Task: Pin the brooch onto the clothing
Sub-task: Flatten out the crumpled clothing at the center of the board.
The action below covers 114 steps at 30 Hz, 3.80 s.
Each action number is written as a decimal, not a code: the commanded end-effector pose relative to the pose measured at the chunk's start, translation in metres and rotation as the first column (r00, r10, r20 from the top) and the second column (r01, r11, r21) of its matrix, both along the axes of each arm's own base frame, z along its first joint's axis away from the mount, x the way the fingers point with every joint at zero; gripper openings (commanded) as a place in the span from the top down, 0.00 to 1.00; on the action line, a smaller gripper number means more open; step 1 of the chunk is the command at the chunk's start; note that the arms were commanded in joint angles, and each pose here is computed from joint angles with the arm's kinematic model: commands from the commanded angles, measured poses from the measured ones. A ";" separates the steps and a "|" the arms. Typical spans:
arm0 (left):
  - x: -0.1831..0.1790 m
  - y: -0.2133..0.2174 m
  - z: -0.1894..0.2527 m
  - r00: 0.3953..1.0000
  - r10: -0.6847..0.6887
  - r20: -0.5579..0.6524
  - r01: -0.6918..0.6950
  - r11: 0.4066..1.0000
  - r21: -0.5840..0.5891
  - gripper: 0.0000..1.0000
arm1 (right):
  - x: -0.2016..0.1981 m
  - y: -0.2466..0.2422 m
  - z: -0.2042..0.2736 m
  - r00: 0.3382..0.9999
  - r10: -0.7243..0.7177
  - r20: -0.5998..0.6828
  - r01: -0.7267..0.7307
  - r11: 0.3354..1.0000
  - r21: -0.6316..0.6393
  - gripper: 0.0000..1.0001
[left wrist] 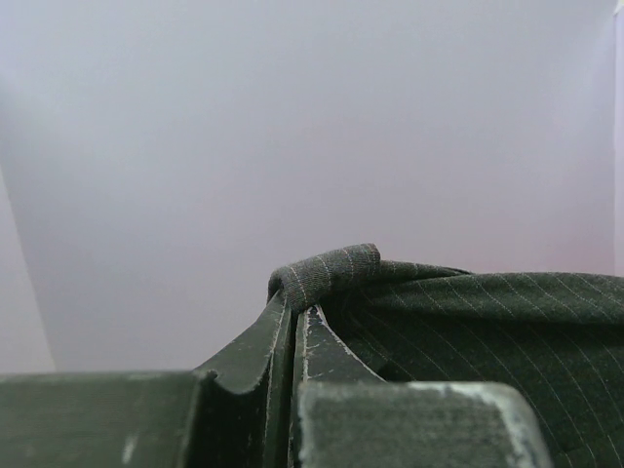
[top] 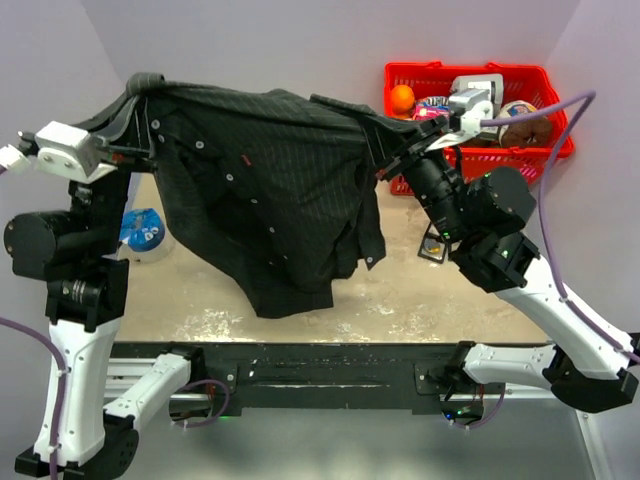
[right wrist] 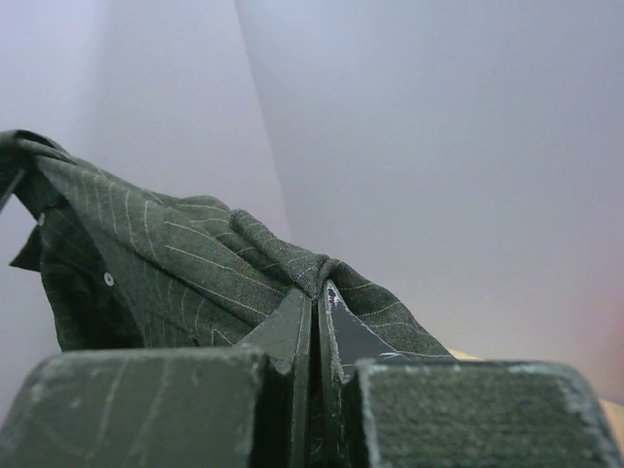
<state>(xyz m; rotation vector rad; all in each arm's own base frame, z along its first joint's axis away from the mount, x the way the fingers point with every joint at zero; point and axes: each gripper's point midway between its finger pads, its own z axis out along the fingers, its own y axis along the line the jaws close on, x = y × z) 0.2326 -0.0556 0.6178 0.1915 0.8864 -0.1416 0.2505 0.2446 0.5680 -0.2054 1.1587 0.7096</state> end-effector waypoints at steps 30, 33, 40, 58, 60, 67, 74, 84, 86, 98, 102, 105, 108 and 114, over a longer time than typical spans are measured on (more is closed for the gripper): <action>0.319 -0.122 -0.358 0.561 0.240 -0.793 0.101 0.930 0.353 0.01 | 0.218 0.054 -0.364 0.753 -0.328 -0.571 0.059 0.897 -0.438 0.04; 0.303 -0.134 -0.360 0.526 0.149 -0.838 0.153 0.952 0.266 0.01 | 0.181 0.060 -0.386 0.721 -0.274 -0.636 -0.034 0.903 -0.427 0.06; 0.218 -0.099 -0.389 0.417 0.133 -0.899 0.083 0.980 0.183 0.01 | 0.090 0.075 -0.441 0.584 -0.158 -0.796 -0.241 0.903 -0.356 0.12; 0.095 0.005 -0.487 0.190 0.093 -0.977 -0.183 0.981 0.057 0.13 | 0.002 0.109 -0.502 0.385 -0.007 -0.923 -0.417 0.891 -0.181 0.27; 0.092 0.009 -0.493 0.164 0.113 -0.980 -0.191 0.978 0.081 0.19 | 0.002 0.109 -0.505 0.381 -0.006 -0.925 -0.414 0.893 -0.177 0.29; 0.091 0.006 -0.510 0.107 0.114 -0.988 -0.165 0.982 0.095 0.33 | 0.000 0.111 -0.519 0.358 -0.007 -0.934 -0.408 0.899 -0.163 0.34; 0.088 0.008 -0.528 0.032 0.140 -0.990 -0.156 0.979 0.133 0.42 | -0.002 0.118 -0.528 0.340 0.003 -0.940 -0.424 0.893 -0.150 0.39; 0.085 0.004 -0.547 -0.031 0.136 -0.990 -0.118 0.983 0.138 0.67 | -0.003 0.123 -0.534 0.324 0.015 -0.946 -0.442 0.886 -0.138 0.44; 0.085 0.004 -0.546 -0.027 0.133 -0.991 -0.121 0.983 0.135 0.71 | -0.004 0.124 -0.534 0.322 0.021 -0.947 -0.446 0.885 -0.132 0.46; 0.090 0.010 -0.527 0.041 0.147 -0.988 -0.164 0.977 0.138 1.00 | -0.010 0.131 -0.536 0.301 0.059 -0.952 -0.485 0.869 -0.099 0.78; 0.093 0.011 -0.514 0.091 0.142 -0.986 -0.183 0.975 0.123 1.00 | -0.010 0.130 -0.535 0.297 0.056 -0.953 -0.481 0.871 -0.098 0.99; 0.094 0.014 -0.503 0.127 0.146 -0.981 -0.204 0.972 0.119 1.00 | -0.005 0.126 -0.532 0.314 0.037 -0.949 -0.458 0.881 -0.117 1.00; 0.095 0.013 -0.495 0.156 0.137 -0.978 -0.207 0.973 0.103 1.00 | 0.003 0.120 -0.523 0.345 0.014 -0.938 -0.418 0.897 -0.141 1.00; 0.094 0.008 -0.492 0.169 0.109 -0.980 -0.185 0.980 0.077 1.00 | -0.018 0.130 -0.510 0.306 0.101 -0.947 -0.469 0.881 -0.057 0.93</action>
